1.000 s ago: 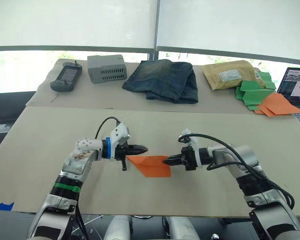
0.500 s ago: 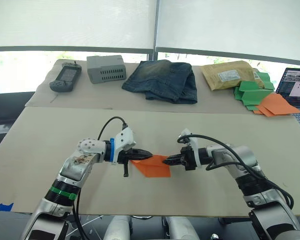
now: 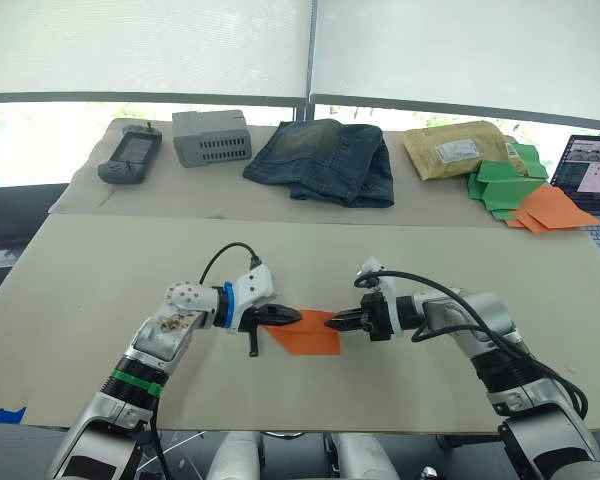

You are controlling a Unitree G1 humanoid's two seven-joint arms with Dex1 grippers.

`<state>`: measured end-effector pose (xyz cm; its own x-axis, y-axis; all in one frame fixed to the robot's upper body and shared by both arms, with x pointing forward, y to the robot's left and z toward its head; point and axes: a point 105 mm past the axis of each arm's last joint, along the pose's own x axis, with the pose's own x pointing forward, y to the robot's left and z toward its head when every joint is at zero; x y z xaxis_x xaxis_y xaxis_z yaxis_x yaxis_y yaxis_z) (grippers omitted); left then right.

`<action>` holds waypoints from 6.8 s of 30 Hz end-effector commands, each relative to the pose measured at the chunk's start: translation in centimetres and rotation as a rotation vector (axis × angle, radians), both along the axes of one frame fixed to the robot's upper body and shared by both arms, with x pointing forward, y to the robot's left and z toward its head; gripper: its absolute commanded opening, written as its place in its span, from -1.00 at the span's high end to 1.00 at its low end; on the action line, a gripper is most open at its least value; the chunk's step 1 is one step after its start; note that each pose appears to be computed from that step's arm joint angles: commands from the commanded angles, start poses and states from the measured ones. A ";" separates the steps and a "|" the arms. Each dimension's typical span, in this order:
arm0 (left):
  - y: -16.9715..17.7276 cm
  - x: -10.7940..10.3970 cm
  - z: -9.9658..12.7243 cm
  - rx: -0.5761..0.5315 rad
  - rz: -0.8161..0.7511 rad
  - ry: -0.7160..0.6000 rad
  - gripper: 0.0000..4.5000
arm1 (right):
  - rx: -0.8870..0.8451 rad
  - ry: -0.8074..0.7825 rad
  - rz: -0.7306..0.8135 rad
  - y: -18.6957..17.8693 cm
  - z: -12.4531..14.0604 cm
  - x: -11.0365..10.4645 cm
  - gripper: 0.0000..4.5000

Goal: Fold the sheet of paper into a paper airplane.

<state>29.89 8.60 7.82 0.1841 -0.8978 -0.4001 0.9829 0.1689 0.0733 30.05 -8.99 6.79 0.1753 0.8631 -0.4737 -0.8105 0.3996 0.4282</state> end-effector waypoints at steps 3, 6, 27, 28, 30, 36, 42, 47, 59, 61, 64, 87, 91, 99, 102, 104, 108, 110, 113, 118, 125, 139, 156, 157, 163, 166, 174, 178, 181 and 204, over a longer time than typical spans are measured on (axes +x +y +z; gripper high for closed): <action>0.1 -0.3 -0.6 0.009 -0.010 0.004 1.00 | -0.058 0.019 -0.031 -1.0 -1.6 -0.1 0.99; 0.2 -0.5 -1.0 -0.001 -0.007 0.024 1.00 | -0.030 -0.017 -0.034 -0.8 -0.7 0.3 0.72; 0.0 -0.3 -1.1 -0.008 -0.010 0.061 1.00 | -0.045 -0.715 0.037 2.7 4.2 -2.3 0.10; 0.1 -0.3 -1.0 -0.008 -0.009 0.063 1.00 | -0.060 -0.717 0.038 3.0 3.7 -2.4 0.25; 0.3 -0.4 -1.0 -0.004 -0.009 0.066 1.00 | -0.070 -0.698 0.021 3.6 2.4 -2.5 0.56; 0.7 -0.6 -1.1 0.009 -0.011 0.076 1.00 | -0.074 -0.624 -0.061 3.3 0.6 -2.3 0.98; 0.8 -0.8 -1.2 0.013 -0.014 0.084 1.00 | -0.138 -0.572 -0.101 1.5 -1.5 -2.8 0.98; 0.8 -0.8 -1.4 0.015 -0.016 0.089 1.00 | -0.152 -0.568 -0.140 -0.5 -2.4 -3.8 0.98; 0.6 -0.9 -1.6 0.013 -0.027 0.095 1.00 | -0.023 -0.736 -0.233 -2.0 2.2 -3.1 0.98; 0.6 -0.8 -1.6 0.013 -0.027 0.095 1.00 | 0.043 -0.772 -0.179 -0.4 3.9 -3.8 0.98; 0.6 -0.8 -1.6 0.011 -0.025 0.093 1.00 | 0.023 -0.769 -0.108 0.9 3.6 -4.1 0.98; 1.4 -1.7 -1.9 0.037 -0.018 0.113 1.00 | -0.139 -0.575 -0.141 2.9 -2.6 -3.1 0.98; 1.2 -1.6 -2.0 0.036 -0.024 0.115 1.00 | -0.204 -0.514 -0.253 0.6 -3.5 -3.6 0.98; 0.3 -1.3 -2.3 0.020 -0.038 0.117 1.00 | -0.294 -0.393 -0.459 -3.4 -4.7 -4.7 0.98; 0.2 -1.2 -2.4 0.018 -0.042 0.117 1.00 | -0.321 -0.365 -0.514 -4.7 -4.8 -5.0 0.98; 0.1 -1.1 -2.4 0.016 -0.043 0.117 1.00 | -0.348 -0.373 -0.534 -5.6 -4.7 -5.3 0.98; 0.0 -0.9 -2.3 0.009 -0.045 0.114 1.00 | -0.299 -0.523 -0.526 -5.8 -2.2 -4.5 0.98; -0.1 -0.9 -2.2 0.002 -0.045 0.113 1.00 | -0.184 -0.676 -0.475 -4.4 1.0 -3.7 0.98; -0.2 -0.9 -2.1 -0.006 -0.047 0.112 1.00 | -0.102 -0.839 -0.410 -2.9 3.6 -3.4 0.98; -0.7 -1.0 -2.0 -0.022 -0.044 0.109 1.00 | -0.082 -0.874 -0.259 -0.5 2.9 -3.4 0.98; -1.5 -1.8 -2.2 -0.038 -0.042 0.116 1.00 | -0.075 -0.798 -0.241 1.5 0.7 -2.3 0.98; 5.5 -1.5 -4.3 0.085 0.162 0.142 1.00 | -0.097 -0.444 -0.150 1.7 -4.6 -4.0 0.98; 6.9 -1.9 -3.1 0.014 0.228 0.145 1.00 | -0.043 -0.593 -0.167 1.7 -1.7 -2.4 0.98; 6.7 -1.9 -3.2 0.021 0.220 0.144 1.00 | -0.016 -0.618 -0.152 1.8 -0.6 -2.6 0.98; 6.5 -1.3 -2.7 0.009 0.212 0.134 1.00 | 0.128 -0.604 -0.139 0.8 4.2 -3.3 0.72; 6.6 -1.5 -0.6 -0.105 0.215 0.193 1.00 | 0.193 -0.469 -0.157 0.0 5.3 -3.3 0.27; 9.5 -2.6 3.5 -0.191 0.314 0.238 1.00 | 0.045 -0.379 -0.034 -2.1 4.9 -2.4 -0.79; 10.3 -3.1 4.1 -0.192 0.367 0.260 1.00 | 0.027 -0.339 0.027 -2.1 4.2 -1.7 -0.79; 10.6 -3.5 3.8 -0.178 0.399 0.260 1.00 | 0.017 -0.285 0.069 -1.7 3.4 -1.0 -0.79; 10.5 -4.1 3.3 -0.151 0.483 0.254 -0.30 | 0.292 0.114 0.083 0.6 4.5 -0.3 0.50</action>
